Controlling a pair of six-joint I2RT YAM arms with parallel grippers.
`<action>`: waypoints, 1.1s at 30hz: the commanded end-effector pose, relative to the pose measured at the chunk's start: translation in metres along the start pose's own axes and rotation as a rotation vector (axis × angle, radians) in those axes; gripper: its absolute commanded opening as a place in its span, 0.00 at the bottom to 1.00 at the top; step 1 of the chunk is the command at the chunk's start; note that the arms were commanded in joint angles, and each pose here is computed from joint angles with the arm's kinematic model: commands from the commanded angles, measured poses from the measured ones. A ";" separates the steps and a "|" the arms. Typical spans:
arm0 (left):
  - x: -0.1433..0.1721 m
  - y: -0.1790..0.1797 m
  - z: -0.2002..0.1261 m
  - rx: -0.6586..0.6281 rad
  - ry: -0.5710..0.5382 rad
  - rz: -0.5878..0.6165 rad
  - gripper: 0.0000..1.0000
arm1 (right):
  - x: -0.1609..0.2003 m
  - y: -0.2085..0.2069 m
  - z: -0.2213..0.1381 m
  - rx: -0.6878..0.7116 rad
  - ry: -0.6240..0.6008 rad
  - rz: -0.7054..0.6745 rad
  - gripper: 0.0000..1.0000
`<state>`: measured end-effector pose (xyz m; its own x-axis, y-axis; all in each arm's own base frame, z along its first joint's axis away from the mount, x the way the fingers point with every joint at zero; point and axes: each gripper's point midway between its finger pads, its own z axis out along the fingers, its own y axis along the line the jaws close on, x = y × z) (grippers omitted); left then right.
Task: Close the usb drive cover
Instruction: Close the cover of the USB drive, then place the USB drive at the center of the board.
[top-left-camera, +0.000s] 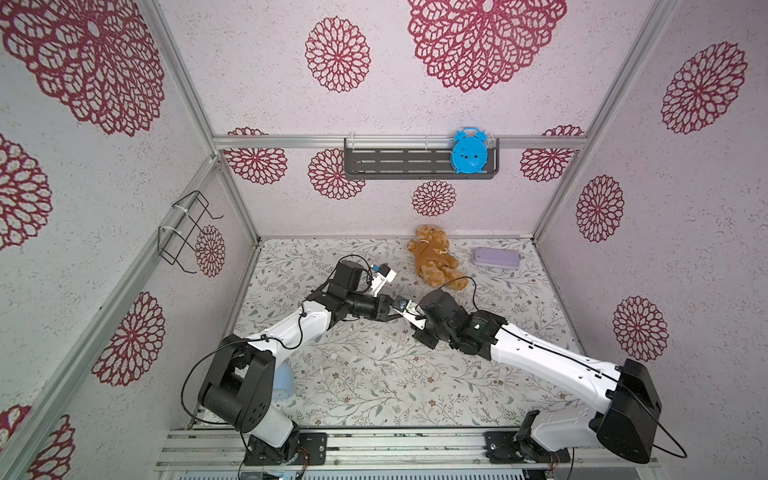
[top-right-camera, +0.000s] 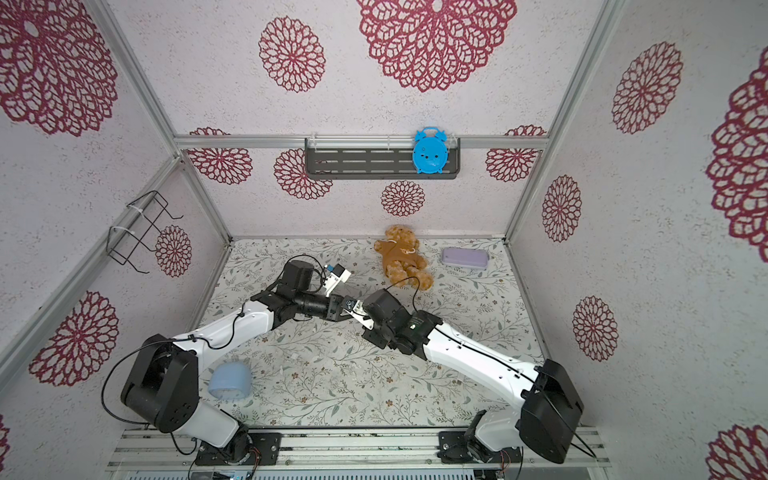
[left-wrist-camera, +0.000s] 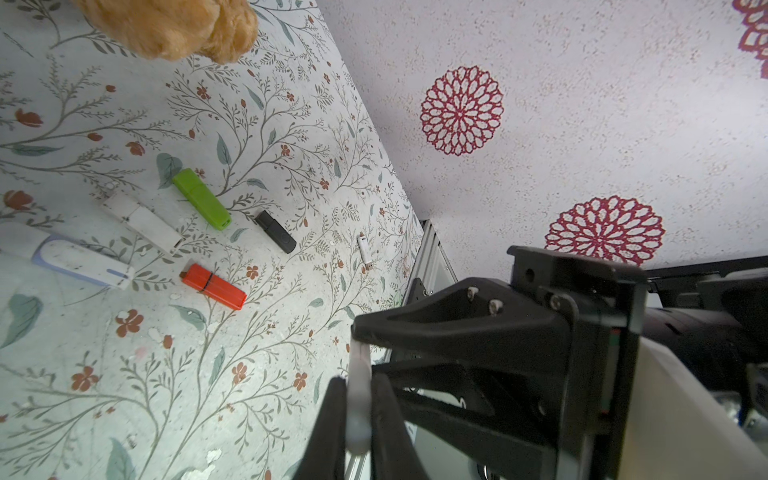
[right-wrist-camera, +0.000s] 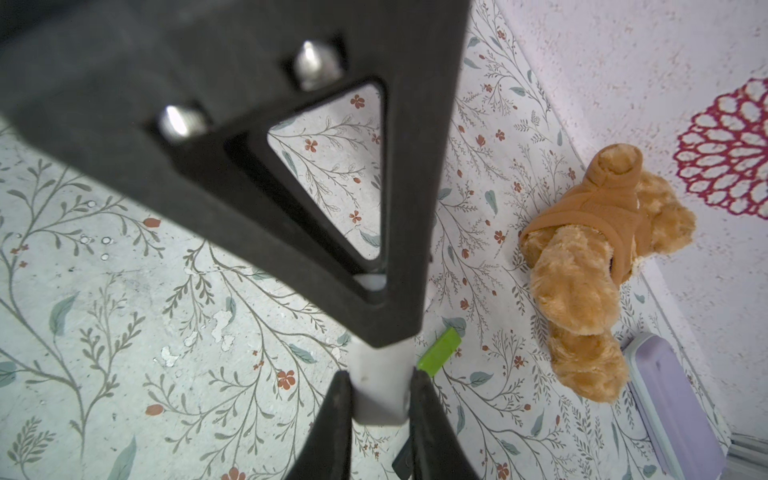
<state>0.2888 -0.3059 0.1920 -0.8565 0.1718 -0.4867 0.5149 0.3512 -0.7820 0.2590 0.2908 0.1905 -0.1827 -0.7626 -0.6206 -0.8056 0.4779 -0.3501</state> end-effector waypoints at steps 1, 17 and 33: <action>0.017 -0.013 0.009 0.080 0.078 -0.004 0.08 | -0.074 -0.014 -0.022 0.019 -0.269 -0.003 0.19; -0.003 -0.006 0.000 -0.038 -0.033 0.010 0.10 | -0.063 -0.021 -0.018 0.068 -0.238 0.036 0.18; -0.037 0.032 -0.116 -0.483 -0.511 0.031 0.60 | 0.051 0.019 0.042 -0.085 0.075 0.402 0.18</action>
<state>0.3218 -0.2244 0.2260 -0.7396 -0.1651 -0.6525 0.4289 0.6315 -0.6460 0.2585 0.2683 0.1331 -0.4145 -0.6310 -0.6558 -0.7363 0.6560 -0.1659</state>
